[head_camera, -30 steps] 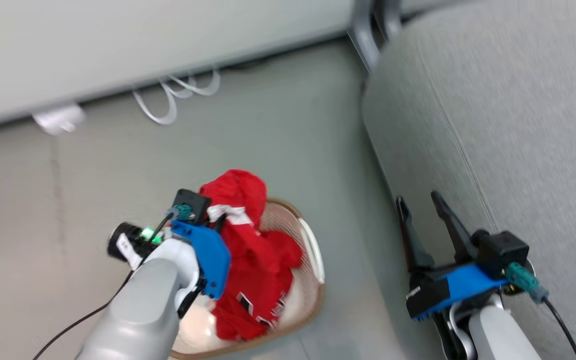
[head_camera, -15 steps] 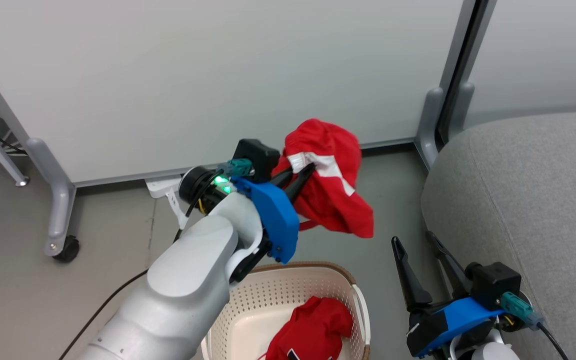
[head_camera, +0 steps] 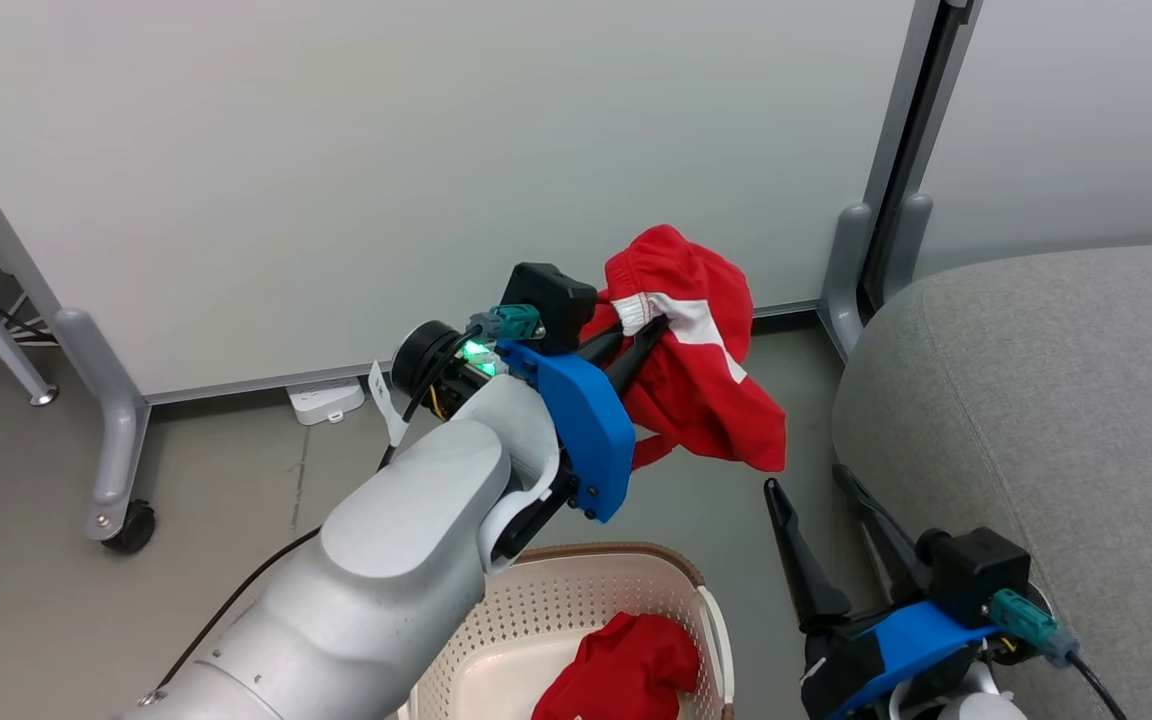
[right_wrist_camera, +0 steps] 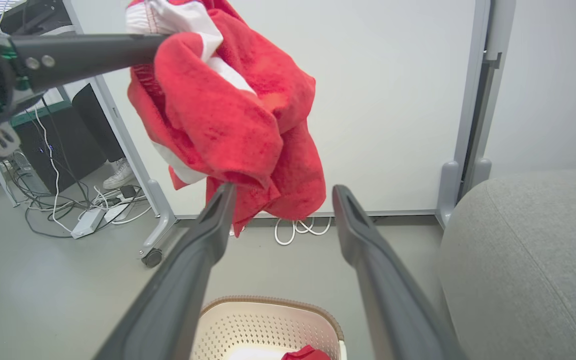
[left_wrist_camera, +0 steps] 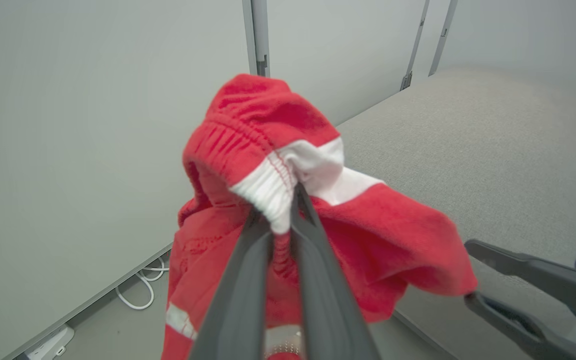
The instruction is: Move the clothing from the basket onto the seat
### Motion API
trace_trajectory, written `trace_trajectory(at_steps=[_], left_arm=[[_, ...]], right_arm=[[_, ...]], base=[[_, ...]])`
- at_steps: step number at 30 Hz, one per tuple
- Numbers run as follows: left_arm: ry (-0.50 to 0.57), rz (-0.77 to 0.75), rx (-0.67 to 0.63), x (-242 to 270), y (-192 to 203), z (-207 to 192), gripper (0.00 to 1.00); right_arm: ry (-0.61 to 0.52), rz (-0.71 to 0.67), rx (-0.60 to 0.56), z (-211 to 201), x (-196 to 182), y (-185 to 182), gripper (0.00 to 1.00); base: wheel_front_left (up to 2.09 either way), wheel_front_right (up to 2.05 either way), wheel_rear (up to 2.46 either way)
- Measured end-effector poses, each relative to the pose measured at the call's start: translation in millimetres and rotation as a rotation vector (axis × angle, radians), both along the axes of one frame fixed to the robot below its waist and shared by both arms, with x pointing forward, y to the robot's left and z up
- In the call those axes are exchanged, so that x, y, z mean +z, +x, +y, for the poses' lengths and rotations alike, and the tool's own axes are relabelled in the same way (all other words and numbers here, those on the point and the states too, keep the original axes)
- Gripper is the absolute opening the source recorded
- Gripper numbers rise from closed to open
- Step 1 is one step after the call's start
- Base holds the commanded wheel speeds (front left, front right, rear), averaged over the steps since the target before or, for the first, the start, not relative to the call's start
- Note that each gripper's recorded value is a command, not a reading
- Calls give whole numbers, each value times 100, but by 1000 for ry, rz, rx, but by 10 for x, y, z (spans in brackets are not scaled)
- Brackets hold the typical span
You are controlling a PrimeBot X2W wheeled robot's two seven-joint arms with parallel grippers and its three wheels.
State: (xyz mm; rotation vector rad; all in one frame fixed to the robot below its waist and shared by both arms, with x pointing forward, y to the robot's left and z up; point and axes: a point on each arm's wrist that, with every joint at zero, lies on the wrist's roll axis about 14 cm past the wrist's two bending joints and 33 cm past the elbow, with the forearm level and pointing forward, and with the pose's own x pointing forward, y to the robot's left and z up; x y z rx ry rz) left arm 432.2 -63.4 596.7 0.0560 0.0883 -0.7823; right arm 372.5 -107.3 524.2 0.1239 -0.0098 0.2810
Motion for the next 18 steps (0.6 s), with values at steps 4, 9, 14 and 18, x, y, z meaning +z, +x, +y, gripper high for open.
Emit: trace_trajectory(at_steps=[4,9,14,18], left_arm=[[6,22,-1,-93,0,-21,0],[10,40,-8,-178,-2,-50,0],[10,46,-18,-197,6,-88,0],[13,50,-25,-215,5,-101,0]], right_arm=[[-5,6,28,86,34,-28,100],[-33,27,67,196,110,31,100],[-89,57,88,245,198,228,100],[-115,106,111,305,146,367,100]], base=[[0,0,0],[0,0,0],[0,0,0],[0,0,0]])
